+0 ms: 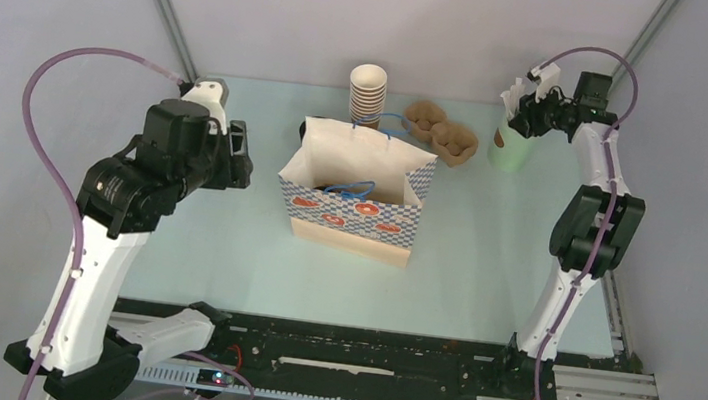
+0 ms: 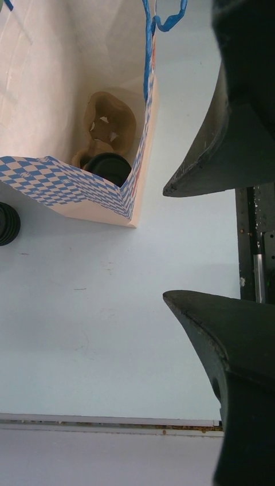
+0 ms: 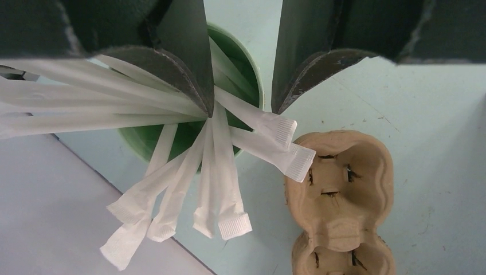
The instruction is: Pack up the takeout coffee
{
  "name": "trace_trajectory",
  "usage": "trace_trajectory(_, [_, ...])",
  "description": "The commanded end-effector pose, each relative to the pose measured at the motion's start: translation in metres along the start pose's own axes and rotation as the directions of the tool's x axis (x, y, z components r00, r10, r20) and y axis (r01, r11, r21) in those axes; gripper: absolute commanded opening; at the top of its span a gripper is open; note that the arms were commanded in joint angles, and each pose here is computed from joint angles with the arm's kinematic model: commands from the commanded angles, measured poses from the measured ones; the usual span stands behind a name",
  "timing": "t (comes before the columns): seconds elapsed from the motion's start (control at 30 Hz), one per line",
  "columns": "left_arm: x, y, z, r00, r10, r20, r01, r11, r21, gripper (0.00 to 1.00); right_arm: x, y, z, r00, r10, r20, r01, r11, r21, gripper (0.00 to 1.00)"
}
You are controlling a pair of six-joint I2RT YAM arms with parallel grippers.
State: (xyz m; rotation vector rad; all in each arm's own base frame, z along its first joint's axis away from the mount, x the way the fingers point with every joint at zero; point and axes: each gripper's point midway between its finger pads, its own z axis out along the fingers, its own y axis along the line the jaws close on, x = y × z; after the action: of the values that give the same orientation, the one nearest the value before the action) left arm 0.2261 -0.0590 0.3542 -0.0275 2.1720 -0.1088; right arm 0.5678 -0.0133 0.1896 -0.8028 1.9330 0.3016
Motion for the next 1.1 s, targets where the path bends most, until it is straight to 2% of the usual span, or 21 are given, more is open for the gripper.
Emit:
trace_trajectory(0.0, [-0.017,0.004,-0.012,0.998,-0.026,0.062,0.026,1.000,-0.010,0.65,-0.014,-0.006,0.001,0.998,-0.041,0.044,0.041,0.999,0.000,0.48])
trace_trajectory(0.17, [-0.018,0.004,-0.011,0.998,-0.022,0.058,0.022,1.000,-0.013,0.66,-0.018,-0.008,0.003,0.997,-0.039,0.062,0.040,0.999,-0.002,0.41])
trace_trajectory(0.4, [-0.018,0.004,-0.012,0.998,-0.011,0.055,0.012,1.000,-0.012,0.66,-0.026,-0.007,0.004,0.994,-0.055,0.092,0.056,0.998,-0.018,0.24])
trace_trajectory(0.57, [-0.018,0.004,-0.013,0.998,-0.007,0.057,0.007,1.000,-0.009,0.66,-0.034,-0.012,-0.001,0.993,-0.069,0.097,0.068,0.998,0.008,0.01])
trace_trajectory(1.07, [-0.018,0.000,-0.016,0.996,-0.019,0.087,0.017,1.000,0.024,0.66,-0.115,-0.036,-0.069,0.969,-0.156,0.193,0.106,0.963,0.246,0.00])
